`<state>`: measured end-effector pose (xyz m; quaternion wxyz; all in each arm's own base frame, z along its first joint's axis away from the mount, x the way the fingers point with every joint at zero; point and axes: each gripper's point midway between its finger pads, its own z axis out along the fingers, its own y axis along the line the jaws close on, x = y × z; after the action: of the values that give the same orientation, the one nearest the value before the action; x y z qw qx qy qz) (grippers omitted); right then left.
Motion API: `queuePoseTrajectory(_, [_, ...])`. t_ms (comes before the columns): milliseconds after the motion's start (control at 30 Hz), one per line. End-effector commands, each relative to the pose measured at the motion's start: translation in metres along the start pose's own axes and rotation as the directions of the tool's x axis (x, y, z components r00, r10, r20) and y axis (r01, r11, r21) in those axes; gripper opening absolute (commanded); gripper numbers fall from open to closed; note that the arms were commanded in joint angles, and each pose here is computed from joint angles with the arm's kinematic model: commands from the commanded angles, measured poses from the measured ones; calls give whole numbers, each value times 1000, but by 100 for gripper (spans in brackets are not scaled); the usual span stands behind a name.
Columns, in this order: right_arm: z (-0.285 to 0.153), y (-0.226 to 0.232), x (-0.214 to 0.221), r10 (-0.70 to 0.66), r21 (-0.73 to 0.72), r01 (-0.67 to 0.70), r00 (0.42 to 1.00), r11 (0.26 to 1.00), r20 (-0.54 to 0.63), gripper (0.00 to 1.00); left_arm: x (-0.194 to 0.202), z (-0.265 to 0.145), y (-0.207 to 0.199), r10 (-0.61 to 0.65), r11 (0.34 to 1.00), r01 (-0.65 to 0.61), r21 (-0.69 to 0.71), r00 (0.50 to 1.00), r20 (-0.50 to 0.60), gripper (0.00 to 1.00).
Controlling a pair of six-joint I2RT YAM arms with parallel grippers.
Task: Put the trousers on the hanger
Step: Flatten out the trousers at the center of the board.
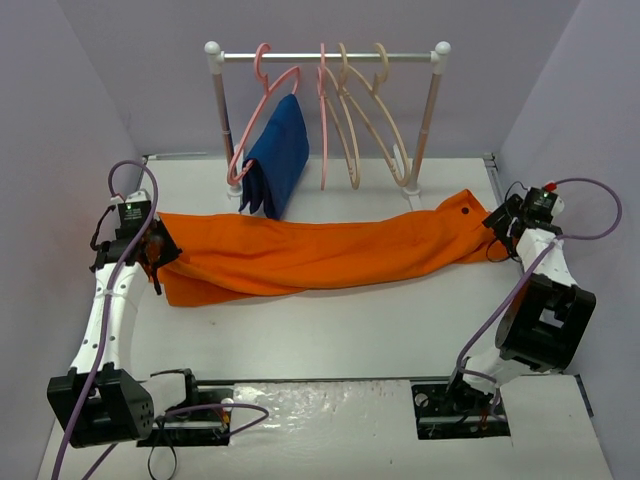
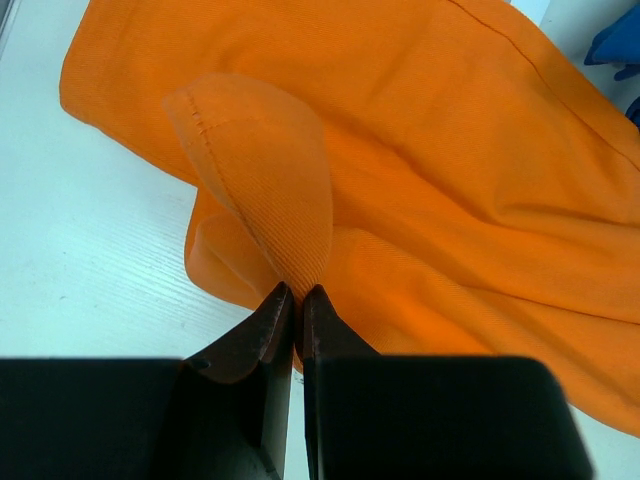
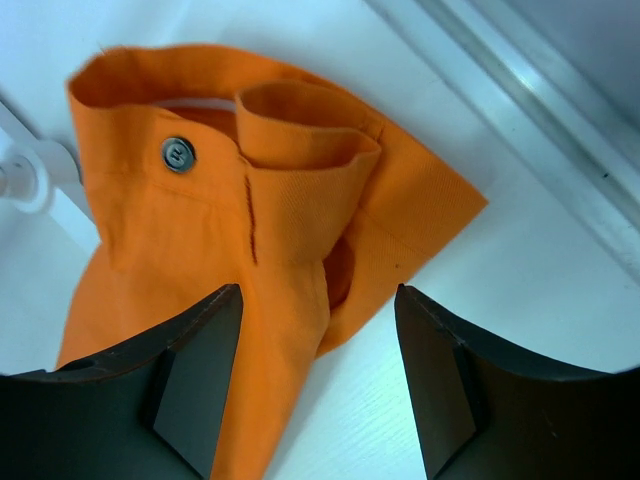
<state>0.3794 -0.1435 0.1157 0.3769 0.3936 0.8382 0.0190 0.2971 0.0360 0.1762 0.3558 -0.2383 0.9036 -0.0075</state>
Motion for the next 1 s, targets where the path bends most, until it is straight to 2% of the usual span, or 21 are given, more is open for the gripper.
queuePoseTrajectory(0, [-1,13,-24,63,-150,-43,989,988,132,58,-30,-13,-10,-13,999,7,53,994,111,0])
queuePoseTrajectory(233, [19,15,-9,6,-218,20,993,976,119,58,-27,-9,-16,-22,995,14,96,996,86,0])
queuePoseTrajectory(433, [14,28,-12,-43,-255,82,987,964,152,59,-29,-10,-15,-42,993,32,110,995,91,0])
queuePoseTrajectory(967, [48,36,-5,-81,-157,101,988,982,129,56,-26,-6,-10,-46,996,39,86,996,79,0])
